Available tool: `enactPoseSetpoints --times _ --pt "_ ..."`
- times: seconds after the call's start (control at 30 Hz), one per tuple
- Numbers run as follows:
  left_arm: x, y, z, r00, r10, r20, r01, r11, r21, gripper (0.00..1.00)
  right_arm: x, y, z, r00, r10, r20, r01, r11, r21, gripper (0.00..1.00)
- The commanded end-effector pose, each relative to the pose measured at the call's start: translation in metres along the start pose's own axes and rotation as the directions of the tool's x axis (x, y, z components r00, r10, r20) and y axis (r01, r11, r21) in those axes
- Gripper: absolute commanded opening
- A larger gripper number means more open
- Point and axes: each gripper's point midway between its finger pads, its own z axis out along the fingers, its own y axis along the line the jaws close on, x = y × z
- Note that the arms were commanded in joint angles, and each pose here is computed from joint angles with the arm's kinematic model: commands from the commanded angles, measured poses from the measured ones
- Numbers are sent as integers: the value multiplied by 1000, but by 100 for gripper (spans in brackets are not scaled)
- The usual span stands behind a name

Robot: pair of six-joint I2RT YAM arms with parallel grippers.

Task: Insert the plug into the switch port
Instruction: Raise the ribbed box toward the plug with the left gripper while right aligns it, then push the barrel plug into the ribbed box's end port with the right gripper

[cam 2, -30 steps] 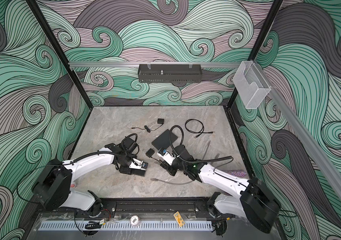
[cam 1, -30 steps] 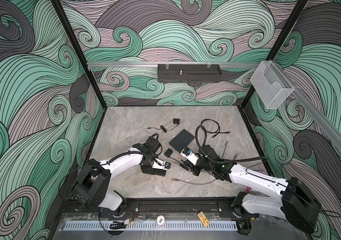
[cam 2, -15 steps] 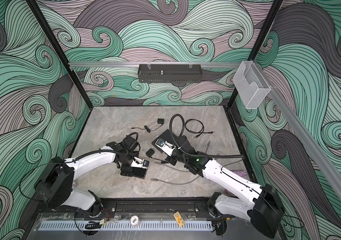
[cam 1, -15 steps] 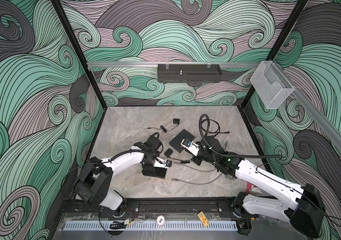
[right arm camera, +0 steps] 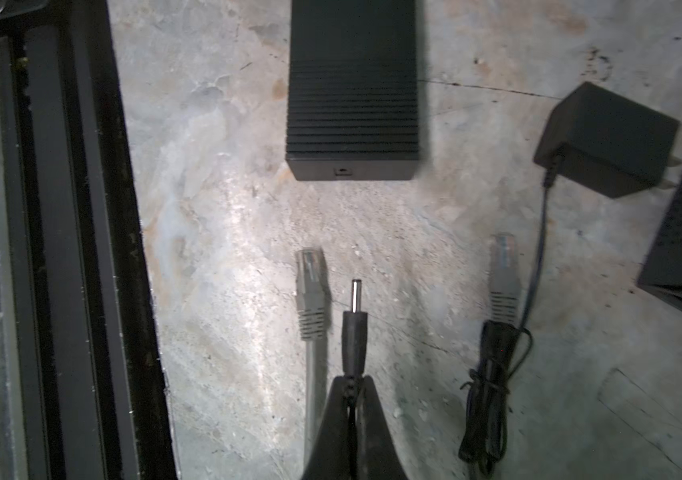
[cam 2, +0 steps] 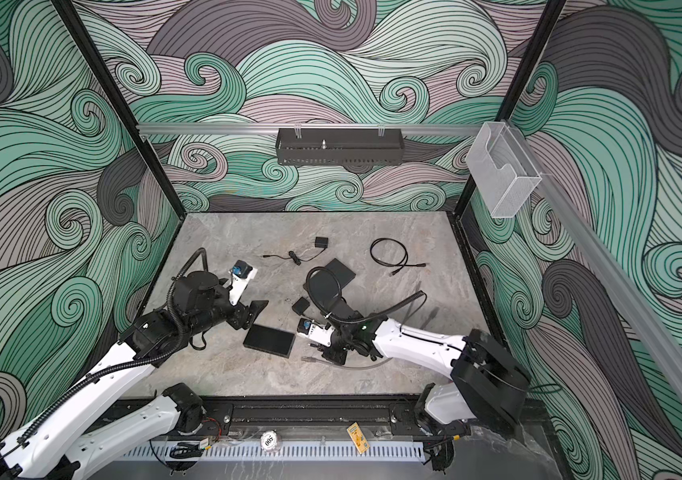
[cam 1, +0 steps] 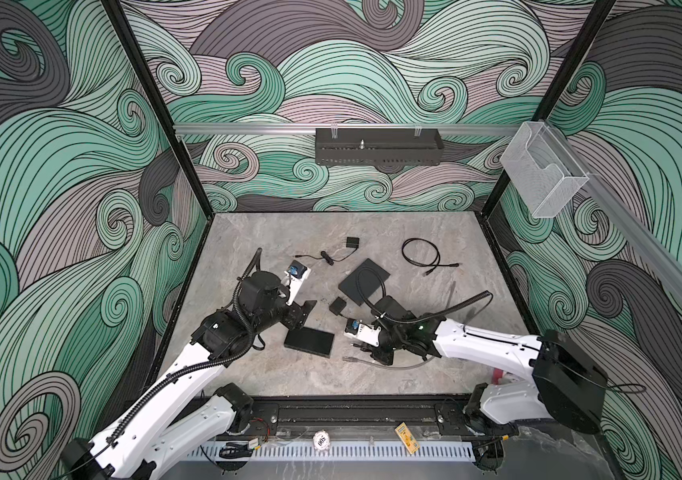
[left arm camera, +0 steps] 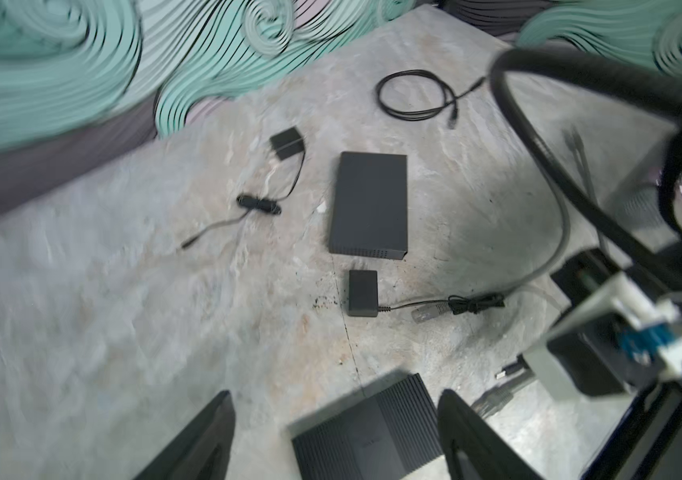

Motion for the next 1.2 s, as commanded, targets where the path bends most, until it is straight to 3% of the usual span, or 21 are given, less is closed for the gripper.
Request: enactPoseSetpoints --times 0.0,0.13,0.3,0.4,0.8,1.0,1.17 --pt "52 24 17 901 -408 -144 381 906 -183 75 -13 11 9 999 34 30 -31 996 -82 0" --pt "80 42 32 829 -540 -144 478 819 -317 75 -14 9 29 997 74 25 -72 993 -96 0" --pt "100 50 51 771 -627 -113 556 749 -360 68 -21 3 41 995 90 53 -86 993 -82 0" --pt "110 49 58 757 -640 -133 563 742 -363 63 -23 2 45 995 79 59 -74 994 -81 0" --pt "136 47 82 730 -655 -194 567 739 -363 60 -23 -1 58 995 82 53 -77 993 -92 0" --pt "142 41 88 716 -655 -239 572 748 -336 49 -18 1 60 995 88 43 -83 992 -98 0" --pt "152 38 89 691 -660 -294 564 747 -352 47 -19 1 60 994 95 46 -90 991 -97 0"
